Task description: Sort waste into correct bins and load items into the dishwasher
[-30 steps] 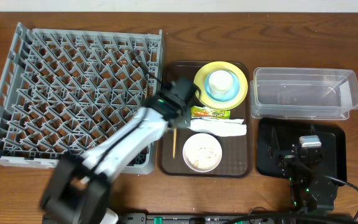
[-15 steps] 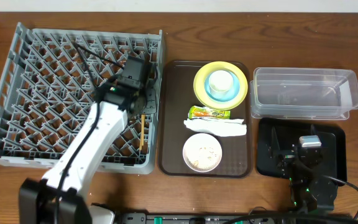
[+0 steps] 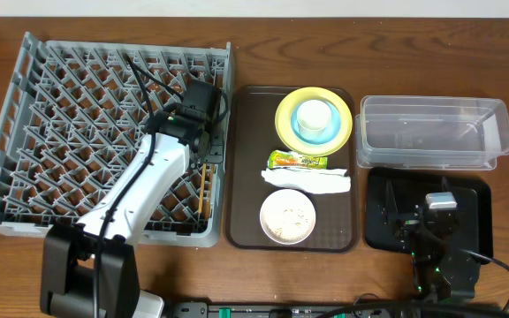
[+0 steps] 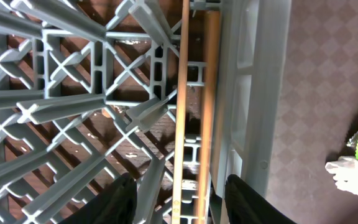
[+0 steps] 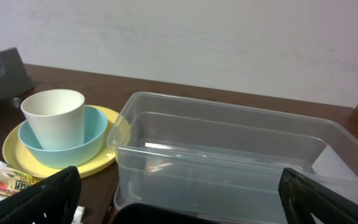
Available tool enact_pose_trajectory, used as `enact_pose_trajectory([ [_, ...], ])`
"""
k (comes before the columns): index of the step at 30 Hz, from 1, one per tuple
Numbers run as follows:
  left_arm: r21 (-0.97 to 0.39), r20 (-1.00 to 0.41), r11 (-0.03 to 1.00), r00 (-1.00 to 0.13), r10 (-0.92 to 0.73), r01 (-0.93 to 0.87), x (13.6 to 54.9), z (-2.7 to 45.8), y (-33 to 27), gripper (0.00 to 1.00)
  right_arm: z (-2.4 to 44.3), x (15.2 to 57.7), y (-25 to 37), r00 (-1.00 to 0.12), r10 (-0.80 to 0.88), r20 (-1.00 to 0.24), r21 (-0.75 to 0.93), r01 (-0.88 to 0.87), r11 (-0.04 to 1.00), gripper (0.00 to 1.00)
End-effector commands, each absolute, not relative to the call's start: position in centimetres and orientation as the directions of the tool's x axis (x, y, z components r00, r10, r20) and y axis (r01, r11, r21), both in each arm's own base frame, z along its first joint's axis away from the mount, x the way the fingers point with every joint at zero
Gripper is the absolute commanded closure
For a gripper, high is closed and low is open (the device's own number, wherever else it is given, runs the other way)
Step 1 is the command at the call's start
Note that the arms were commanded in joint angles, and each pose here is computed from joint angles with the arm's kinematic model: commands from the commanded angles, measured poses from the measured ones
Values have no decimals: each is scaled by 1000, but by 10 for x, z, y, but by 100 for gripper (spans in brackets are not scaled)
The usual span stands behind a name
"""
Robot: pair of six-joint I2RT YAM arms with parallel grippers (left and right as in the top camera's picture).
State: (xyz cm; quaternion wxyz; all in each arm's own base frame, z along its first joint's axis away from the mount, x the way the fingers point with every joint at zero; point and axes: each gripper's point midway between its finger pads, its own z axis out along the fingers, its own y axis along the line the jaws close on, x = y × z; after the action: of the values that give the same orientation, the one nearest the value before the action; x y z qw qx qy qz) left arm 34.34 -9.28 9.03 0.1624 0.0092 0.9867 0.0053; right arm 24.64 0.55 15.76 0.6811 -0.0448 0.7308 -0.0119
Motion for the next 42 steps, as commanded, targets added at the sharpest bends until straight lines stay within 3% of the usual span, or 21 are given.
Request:
enact_pose_trajectory([
  [1,-10,-370,1000,-929,20,25,344,110,-96,49,157,246,6,-69,-70,-995,-67,-50,997,1],
  [8,-49,-483,998,-876,2,30,338,158,-94,39,157,246,6,-69,-70,-995,-67,-50,997,1],
  [16,-74,-637,997,-770,-31,20,327,219,-84,15,157,246,18,-67,-74,-995,-67,-96,993,1],
  [26,-86,-667,996,-744,-40,24,322,232,-82,7,157,245,20,-67,-75,-995,-67,-105,992,1],
  [37,-100,-703,995,-710,-51,27,331,241,-85,7,157,245,20,-66,-75,-995,-67,-105,992,1],
  [42,-88,-742,994,-662,-105,-60,337,252,-71,7,156,246,20,-69,-75,-995,-67,-105,992,1],
])
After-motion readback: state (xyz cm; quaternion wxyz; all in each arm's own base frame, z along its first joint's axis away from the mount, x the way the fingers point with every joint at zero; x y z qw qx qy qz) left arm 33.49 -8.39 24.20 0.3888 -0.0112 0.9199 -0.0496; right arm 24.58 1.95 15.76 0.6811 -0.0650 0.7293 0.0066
